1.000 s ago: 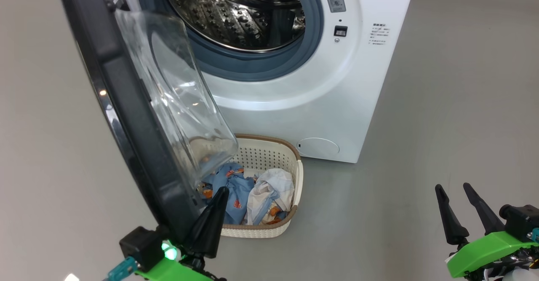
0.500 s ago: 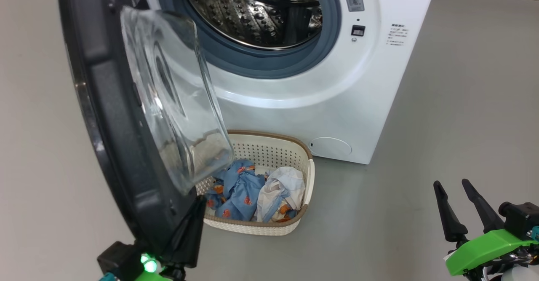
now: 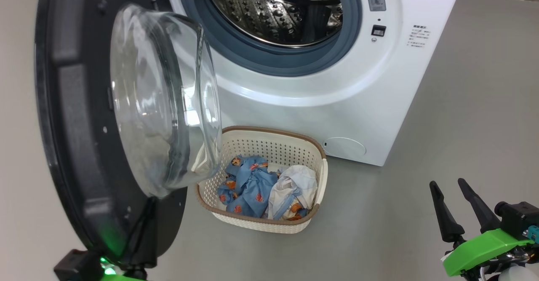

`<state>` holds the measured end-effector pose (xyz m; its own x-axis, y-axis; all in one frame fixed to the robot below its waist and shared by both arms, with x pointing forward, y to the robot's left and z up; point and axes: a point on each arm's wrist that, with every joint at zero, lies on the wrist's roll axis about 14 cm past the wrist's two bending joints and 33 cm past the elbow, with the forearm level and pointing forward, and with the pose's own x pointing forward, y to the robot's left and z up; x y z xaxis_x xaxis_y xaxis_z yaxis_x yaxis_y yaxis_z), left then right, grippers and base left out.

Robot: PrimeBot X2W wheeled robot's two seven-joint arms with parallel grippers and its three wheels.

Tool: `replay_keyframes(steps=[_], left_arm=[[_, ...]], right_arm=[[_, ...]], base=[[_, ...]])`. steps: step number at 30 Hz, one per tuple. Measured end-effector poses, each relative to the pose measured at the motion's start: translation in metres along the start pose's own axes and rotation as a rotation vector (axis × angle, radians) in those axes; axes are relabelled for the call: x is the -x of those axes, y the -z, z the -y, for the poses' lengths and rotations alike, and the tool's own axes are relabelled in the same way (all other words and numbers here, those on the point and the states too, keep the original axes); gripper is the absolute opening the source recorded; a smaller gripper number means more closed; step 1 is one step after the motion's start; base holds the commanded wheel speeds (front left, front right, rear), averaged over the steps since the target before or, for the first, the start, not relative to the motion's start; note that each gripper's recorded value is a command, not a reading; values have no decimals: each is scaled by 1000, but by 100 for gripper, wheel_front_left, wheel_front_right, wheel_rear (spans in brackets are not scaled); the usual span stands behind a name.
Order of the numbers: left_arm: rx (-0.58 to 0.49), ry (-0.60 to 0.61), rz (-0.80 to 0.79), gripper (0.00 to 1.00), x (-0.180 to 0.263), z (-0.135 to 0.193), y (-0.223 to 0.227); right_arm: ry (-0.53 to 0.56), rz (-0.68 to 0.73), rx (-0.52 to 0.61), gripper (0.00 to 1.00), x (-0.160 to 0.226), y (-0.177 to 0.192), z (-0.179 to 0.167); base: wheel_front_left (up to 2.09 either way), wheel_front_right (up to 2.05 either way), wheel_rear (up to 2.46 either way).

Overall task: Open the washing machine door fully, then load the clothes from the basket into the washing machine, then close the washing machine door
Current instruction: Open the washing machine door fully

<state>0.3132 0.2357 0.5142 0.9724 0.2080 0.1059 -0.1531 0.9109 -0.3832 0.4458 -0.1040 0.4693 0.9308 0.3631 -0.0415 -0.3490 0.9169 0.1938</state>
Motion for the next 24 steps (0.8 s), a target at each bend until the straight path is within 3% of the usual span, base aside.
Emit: replay_keyframes(steps=[24], left_arm=[[-140,-306,39,0,13,-98,-28]], right_arm=[[-47,-45,0,100,-8,17,-11]], base=[[0,0,0]])
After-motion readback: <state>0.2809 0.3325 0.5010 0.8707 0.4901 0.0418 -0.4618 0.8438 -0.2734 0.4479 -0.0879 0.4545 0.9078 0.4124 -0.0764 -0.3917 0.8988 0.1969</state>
